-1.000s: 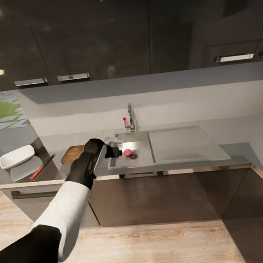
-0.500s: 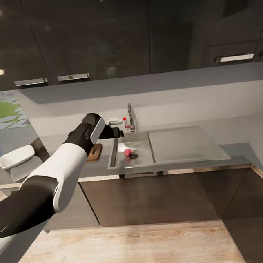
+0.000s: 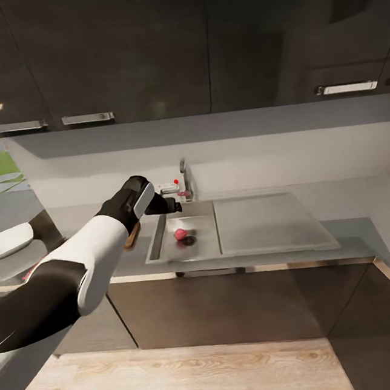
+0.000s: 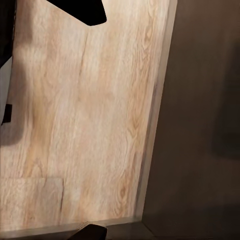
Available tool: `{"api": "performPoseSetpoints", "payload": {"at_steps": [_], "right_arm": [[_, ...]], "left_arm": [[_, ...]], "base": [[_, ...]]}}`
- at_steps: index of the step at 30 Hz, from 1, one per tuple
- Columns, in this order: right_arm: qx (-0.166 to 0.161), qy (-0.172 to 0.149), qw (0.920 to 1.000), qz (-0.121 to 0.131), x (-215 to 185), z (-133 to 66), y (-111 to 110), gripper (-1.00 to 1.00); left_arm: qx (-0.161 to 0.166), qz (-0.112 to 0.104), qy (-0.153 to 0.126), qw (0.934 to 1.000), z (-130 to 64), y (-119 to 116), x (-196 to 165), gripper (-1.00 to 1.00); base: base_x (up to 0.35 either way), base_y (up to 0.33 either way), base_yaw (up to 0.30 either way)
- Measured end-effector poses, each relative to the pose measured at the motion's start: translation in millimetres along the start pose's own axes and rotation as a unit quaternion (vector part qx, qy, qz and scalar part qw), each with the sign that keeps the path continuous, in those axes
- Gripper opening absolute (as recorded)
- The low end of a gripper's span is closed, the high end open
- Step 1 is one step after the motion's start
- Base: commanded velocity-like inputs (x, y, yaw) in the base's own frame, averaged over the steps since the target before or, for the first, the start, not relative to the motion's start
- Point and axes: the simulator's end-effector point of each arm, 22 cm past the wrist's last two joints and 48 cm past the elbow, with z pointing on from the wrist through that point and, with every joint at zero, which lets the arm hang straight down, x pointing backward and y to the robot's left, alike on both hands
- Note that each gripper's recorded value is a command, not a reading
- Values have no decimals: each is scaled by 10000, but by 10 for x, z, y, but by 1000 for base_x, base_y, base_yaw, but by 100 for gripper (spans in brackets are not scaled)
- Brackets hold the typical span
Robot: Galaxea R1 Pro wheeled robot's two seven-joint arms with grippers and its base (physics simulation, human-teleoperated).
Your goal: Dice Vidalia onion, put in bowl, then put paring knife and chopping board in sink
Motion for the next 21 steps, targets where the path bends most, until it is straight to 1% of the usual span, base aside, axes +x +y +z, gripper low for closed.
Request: {"api": "performPoseSetpoints", "payload": {"at_steps": [4,6,9,11,14,15,18,20,21], "right_arm": [[2,0,10000,2,0,0,1,100],[2,4,10000,1,2,0,0,100],[-2,76,10000,5,48,-14,3,100],[-68,327,9994,45,241,-107,65,100],[-228,916,9954,152,699,-397,216,100],[-255,1001,9945,173,766,-452,243,100],[-289,1010,9943,205,801,-505,280,100],[-302,855,9956,242,748,-520,304,100],[-314,722,9965,279,707,-545,326,100]], "left_arm": [[-5,-5,48,10000,24,5,43,100],[-35,-19,141,9999,63,36,116,100],[-68,-42,176,9998,100,77,165,100],[-85,-57,147,9998,128,102,181,100],[-103,-73,189,9997,200,124,280,100],[-106,-75,196,9997,209,127,295,100],[-111,-77,207,9997,221,131,316,100],[-116,-79,216,9997,228,134,327,100],[-119,-80,227,9996,236,136,341,100]], "base": [[265,-192,0],[284,-67,0],[289,-26,0],[280,-8,0],[158,-2,0],[76,-1,0],[37,-1,0],[12,0,0],[5,0,0]]}}
